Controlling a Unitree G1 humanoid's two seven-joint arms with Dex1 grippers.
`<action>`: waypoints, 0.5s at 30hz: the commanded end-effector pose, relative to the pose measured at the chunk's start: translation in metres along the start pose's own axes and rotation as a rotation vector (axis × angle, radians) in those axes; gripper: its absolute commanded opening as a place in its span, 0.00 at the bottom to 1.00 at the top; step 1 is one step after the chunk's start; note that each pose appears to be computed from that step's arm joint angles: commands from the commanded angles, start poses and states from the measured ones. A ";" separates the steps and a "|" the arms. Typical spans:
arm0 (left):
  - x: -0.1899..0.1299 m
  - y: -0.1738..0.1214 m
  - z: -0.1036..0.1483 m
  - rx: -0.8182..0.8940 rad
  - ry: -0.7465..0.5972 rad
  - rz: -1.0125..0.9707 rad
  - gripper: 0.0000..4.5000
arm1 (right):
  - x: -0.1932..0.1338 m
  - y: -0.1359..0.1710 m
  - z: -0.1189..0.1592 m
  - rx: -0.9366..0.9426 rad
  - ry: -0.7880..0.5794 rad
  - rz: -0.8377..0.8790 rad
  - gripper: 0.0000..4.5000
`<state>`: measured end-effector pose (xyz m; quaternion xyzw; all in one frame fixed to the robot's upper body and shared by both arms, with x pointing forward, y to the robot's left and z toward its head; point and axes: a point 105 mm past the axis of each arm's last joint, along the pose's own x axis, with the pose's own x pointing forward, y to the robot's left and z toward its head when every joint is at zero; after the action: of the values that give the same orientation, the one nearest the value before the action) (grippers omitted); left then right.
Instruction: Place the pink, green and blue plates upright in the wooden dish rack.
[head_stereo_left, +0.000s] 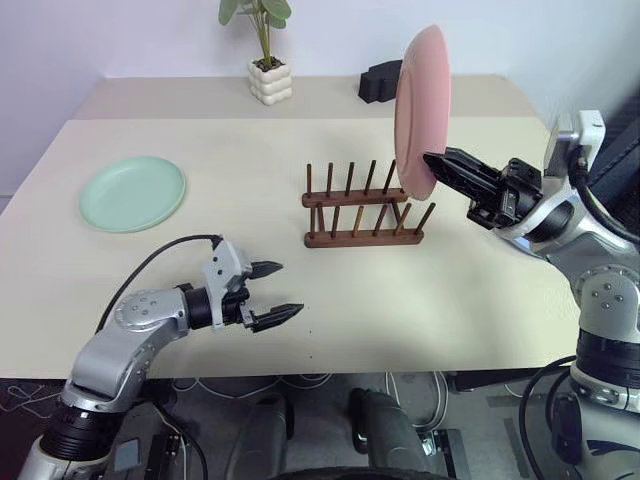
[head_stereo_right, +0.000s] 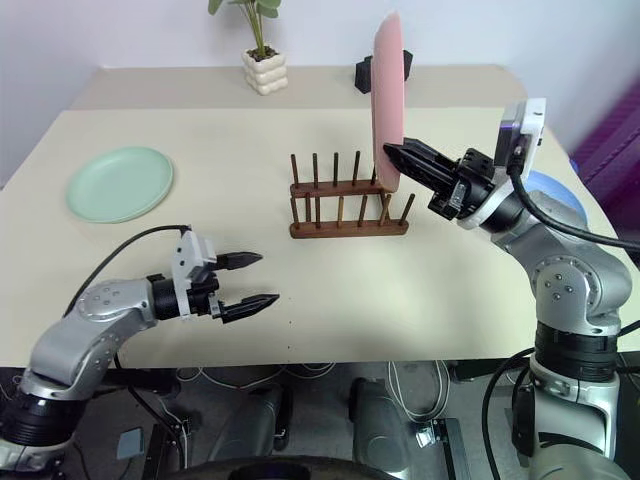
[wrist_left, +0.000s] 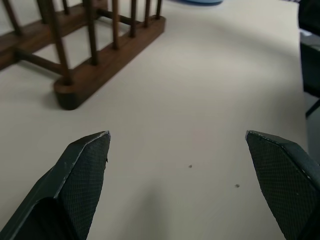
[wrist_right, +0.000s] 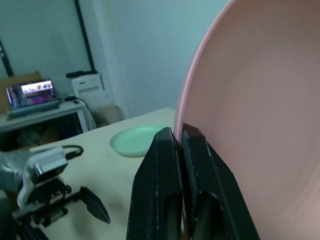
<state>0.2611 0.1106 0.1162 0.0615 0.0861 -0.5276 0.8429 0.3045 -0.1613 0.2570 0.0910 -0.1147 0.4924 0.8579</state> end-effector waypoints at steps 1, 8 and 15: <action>0.004 -0.003 0.009 0.029 -0.038 -0.014 0.99 | -0.003 -0.005 0.010 -0.010 -0.016 0.009 0.00; 0.002 -0.002 0.010 0.028 -0.062 -0.003 0.99 | -0.011 -0.026 0.003 0.127 -0.024 -0.021 0.00; 0.004 -0.006 0.006 0.024 -0.074 -0.008 0.99 | -0.011 -0.033 -0.003 0.206 -0.033 -0.004 0.00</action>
<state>0.2600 0.1062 0.1156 0.0486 0.0673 -0.5289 0.8446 0.3295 -0.1829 0.2333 0.1854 -0.0506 0.4897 0.8504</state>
